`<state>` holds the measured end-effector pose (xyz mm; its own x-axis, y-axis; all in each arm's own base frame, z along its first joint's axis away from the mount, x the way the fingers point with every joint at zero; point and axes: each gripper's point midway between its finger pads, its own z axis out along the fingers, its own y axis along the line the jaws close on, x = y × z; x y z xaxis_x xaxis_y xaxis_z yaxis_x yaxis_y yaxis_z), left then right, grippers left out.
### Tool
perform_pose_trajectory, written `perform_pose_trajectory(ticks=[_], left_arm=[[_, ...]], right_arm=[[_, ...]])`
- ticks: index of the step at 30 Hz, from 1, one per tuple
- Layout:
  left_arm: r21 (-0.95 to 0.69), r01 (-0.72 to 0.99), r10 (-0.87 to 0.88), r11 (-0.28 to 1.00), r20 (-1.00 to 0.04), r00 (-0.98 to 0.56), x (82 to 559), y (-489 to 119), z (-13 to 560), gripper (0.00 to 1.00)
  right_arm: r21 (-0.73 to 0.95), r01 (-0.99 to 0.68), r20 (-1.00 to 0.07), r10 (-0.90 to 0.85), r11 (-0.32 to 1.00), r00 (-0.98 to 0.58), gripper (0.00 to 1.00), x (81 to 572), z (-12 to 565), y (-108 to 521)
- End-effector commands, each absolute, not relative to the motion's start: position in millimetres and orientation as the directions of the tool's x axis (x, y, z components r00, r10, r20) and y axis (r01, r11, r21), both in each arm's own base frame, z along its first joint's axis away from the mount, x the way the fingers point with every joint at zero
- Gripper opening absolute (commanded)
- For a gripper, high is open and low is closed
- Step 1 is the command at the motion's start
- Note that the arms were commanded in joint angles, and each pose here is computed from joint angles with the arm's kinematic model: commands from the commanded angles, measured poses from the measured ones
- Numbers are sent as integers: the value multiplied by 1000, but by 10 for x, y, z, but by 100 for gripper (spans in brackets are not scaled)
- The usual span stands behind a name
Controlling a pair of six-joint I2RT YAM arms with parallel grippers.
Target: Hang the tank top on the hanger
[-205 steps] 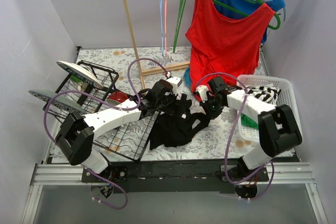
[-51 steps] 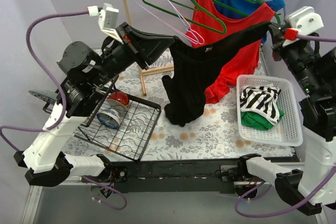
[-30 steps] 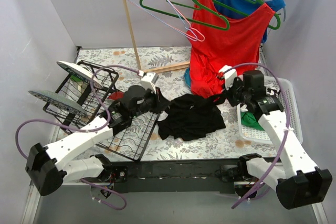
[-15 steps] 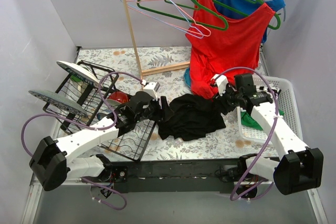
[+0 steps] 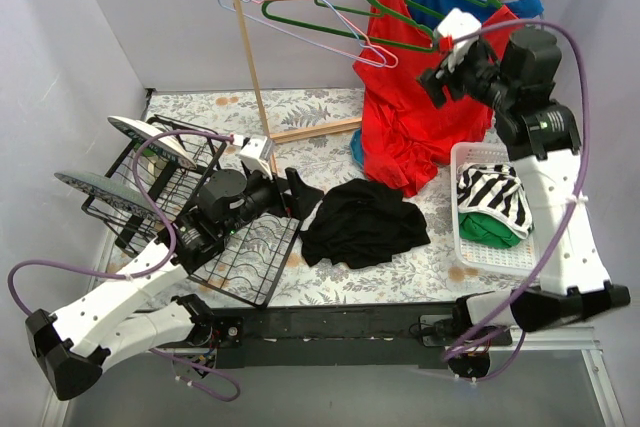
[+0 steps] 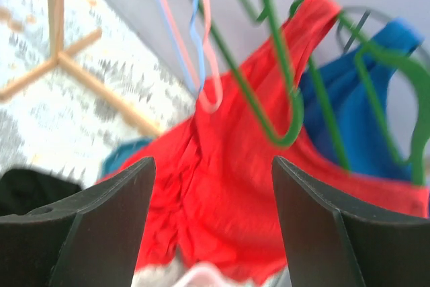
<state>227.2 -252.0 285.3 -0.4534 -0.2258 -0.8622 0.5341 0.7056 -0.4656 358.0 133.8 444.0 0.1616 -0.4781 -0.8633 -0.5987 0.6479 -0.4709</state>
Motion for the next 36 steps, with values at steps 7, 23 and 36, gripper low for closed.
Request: perform_pose_trajectory(ticks=[7, 23, 36], left_arm=[[-480, 509, -245, 715, -853, -461, 2208, -2404, 2851, 95], [-468, 510, -223, 722, -854, -470, 2249, -2452, 2792, 97], [-485, 506, -237, 713, -847, -476, 2237, -2460, 2798, 97]], right_arm=[[-373, -585, -928, -275, 720, 253, 77, 4526, 4997, 1236], [-309, -672, -950, -243, 673, 194, 76, 5029, 4642, 1210], [-279, -697, -959, -231, 661, 164, 74, 5274, 4390, 1193]])
